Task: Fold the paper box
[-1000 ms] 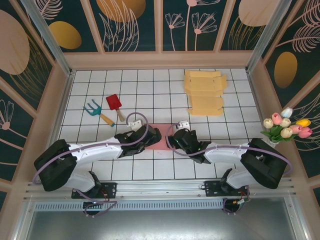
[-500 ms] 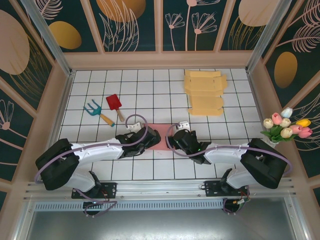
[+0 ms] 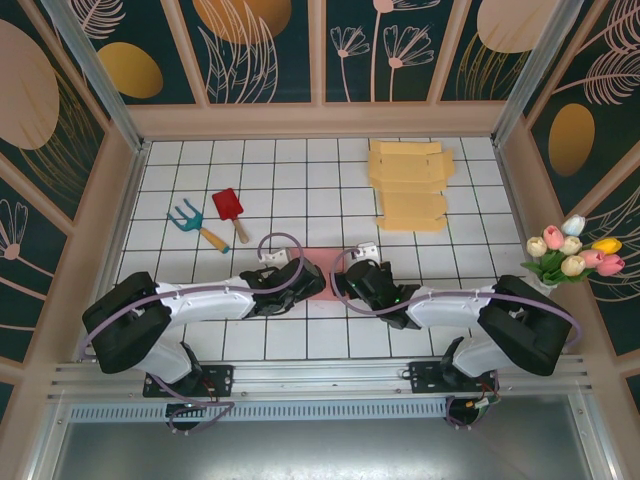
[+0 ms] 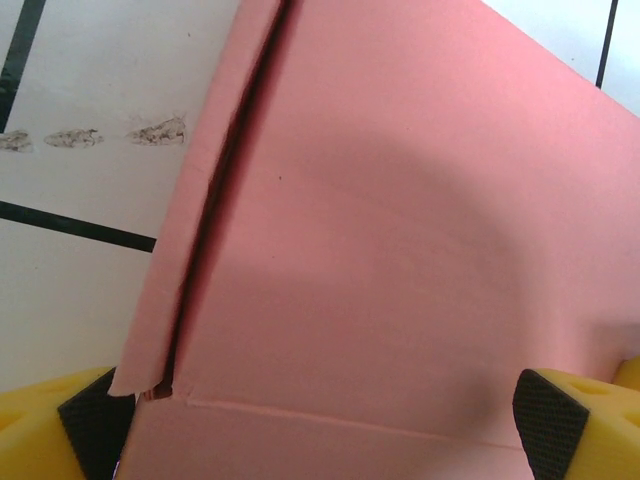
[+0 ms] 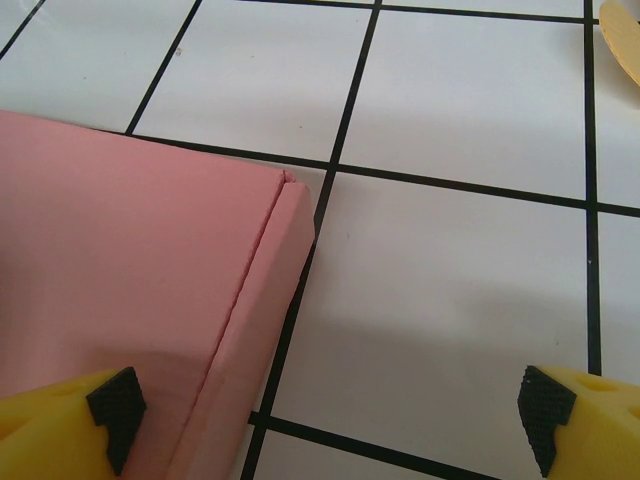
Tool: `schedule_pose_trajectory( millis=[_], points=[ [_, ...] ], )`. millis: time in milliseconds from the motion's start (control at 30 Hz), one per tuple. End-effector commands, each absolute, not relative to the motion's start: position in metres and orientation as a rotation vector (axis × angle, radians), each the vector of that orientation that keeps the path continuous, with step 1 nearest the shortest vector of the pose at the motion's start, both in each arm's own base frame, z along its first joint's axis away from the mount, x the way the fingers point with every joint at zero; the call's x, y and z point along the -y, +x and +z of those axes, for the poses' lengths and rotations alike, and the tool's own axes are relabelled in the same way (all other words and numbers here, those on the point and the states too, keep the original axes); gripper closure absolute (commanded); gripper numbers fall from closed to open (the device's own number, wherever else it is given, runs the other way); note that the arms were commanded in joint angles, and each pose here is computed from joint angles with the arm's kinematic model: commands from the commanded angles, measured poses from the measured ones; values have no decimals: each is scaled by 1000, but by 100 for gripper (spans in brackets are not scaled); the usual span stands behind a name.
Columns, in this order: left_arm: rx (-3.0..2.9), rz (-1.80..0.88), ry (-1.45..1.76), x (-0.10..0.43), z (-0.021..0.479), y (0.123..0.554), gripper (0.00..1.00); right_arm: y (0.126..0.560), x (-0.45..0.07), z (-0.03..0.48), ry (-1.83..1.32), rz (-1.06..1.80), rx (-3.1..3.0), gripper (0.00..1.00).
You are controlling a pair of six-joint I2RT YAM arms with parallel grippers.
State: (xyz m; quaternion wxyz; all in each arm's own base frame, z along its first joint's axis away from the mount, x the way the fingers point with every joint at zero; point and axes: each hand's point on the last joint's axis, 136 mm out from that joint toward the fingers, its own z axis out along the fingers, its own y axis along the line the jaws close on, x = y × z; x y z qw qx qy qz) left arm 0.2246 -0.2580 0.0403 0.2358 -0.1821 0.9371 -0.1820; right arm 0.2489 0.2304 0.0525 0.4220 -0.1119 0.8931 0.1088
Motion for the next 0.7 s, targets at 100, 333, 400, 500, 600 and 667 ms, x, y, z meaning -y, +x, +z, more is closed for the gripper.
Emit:
schedule_pose_trajectory(
  millis=[100, 333, 400, 500, 600, 667],
  points=[
    [-2510, -472, -494, 256, 49, 234, 2, 238, -220, 36, -312, 214, -2286, 1],
    [-2498, -416, -457, 251, 43, 237, 1, 238, -218, 39, -314, 210, -2280, 1],
    [-2492, -396, -453, 251, 42, 239, 2, 238, -218, 39, -314, 212, -2280, 1],
    [-2481, -382, -452, 251, 42, 242, 2, 237, -218, 37, -318, 210, -2284, 1],
    [-2466, -379, -463, 250, 43, 244, 2, 236, -219, 36, -322, 210, -2287, 1],
    [-2456, -385, -477, 250, 43, 245, 2, 236, -219, 36, -323, 214, -2287, 1]
  ],
)
